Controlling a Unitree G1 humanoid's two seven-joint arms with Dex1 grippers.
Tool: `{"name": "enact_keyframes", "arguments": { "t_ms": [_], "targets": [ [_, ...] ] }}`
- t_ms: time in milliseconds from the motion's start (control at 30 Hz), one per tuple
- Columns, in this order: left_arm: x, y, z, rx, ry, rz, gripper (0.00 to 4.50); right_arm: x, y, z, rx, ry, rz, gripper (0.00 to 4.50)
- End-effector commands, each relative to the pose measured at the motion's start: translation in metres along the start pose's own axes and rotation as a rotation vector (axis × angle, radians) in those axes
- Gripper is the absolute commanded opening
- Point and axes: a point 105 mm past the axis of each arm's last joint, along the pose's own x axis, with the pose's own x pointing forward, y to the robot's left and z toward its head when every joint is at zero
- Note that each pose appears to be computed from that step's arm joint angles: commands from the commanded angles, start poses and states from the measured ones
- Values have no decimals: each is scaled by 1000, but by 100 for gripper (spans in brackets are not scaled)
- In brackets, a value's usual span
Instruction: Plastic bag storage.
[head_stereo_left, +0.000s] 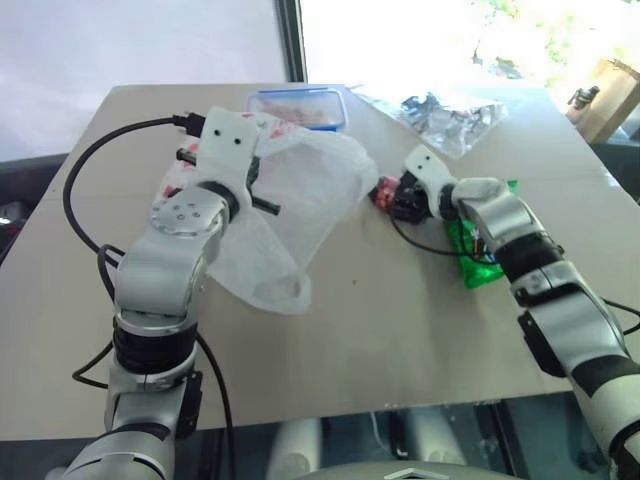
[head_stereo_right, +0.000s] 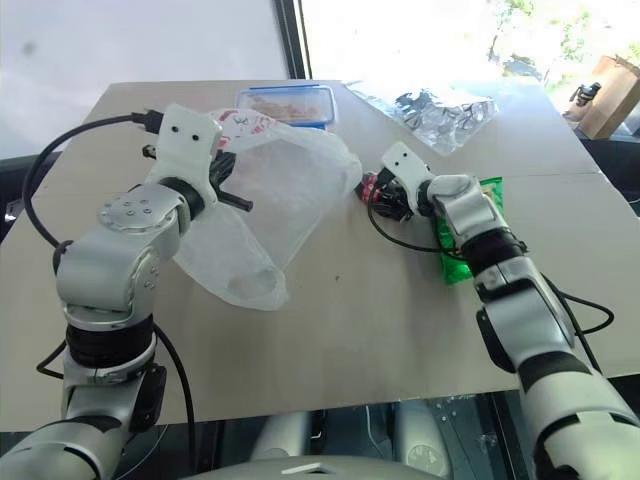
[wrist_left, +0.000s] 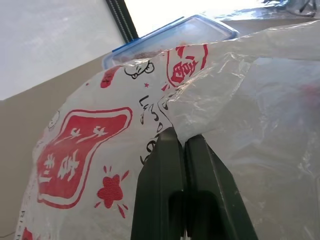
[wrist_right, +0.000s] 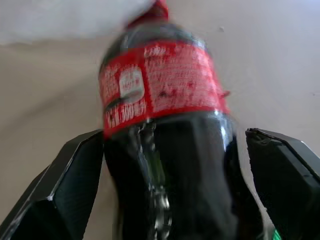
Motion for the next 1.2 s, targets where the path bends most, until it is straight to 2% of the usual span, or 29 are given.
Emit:
{"name": "enact_keyframes", "arguments": {
  "t_ms": [33, 67, 100, 267, 367, 433, 500, 567, 633, 767, 833, 1100, 1200],
  "targets": [
    [-1, 11, 12, 6, -40, 89, 0, 5, -1, -6, -19, 29, 15, 372],
    [0, 11, 12, -1, -38, 95, 0, 4, -1, -5, -18, 28, 27, 325],
    [1, 11, 13, -7, -41, 98, 0, 2, -2, -3, -25, 23, 39, 313],
    [6, 4, 15, -31, -48, 79, 0, -24, -2, 21, -49, -79, 91, 313],
    [15, 8, 22, -91, -59, 79, 0, -72, 13, 34, -70, -145, 143, 313],
    [21, 6, 26, -98, -68, 67, 0, -103, 30, 31, -76, -151, 174, 313],
    [26, 3, 26, -92, -64, 58, 0, -119, 42, 24, -59, -146, 180, 313],
    [28, -6, 28, -97, -72, 28, 0, -125, 45, 10, -25, -114, 134, 313],
    [28, -18, 33, -92, -93, -30, 0, -125, 53, 10, 43, -142, 119, 313],
    [25, -39, 38, -104, -110, -166, 0, -115, 71, 33, 47, -196, 133, 313],
    [19, -49, 45, -140, -136, -270, 0, -98, 77, 43, 23, -199, 137, 313],
    [5, -60, 60, -269, -144, -421, 0, -7, 103, 99, -82, -260, 173, 313],
    [-5, -66, 55, -335, -121, -473, 0, 25, 113, 127, -146, -390, 128, 313]
  ]
}}
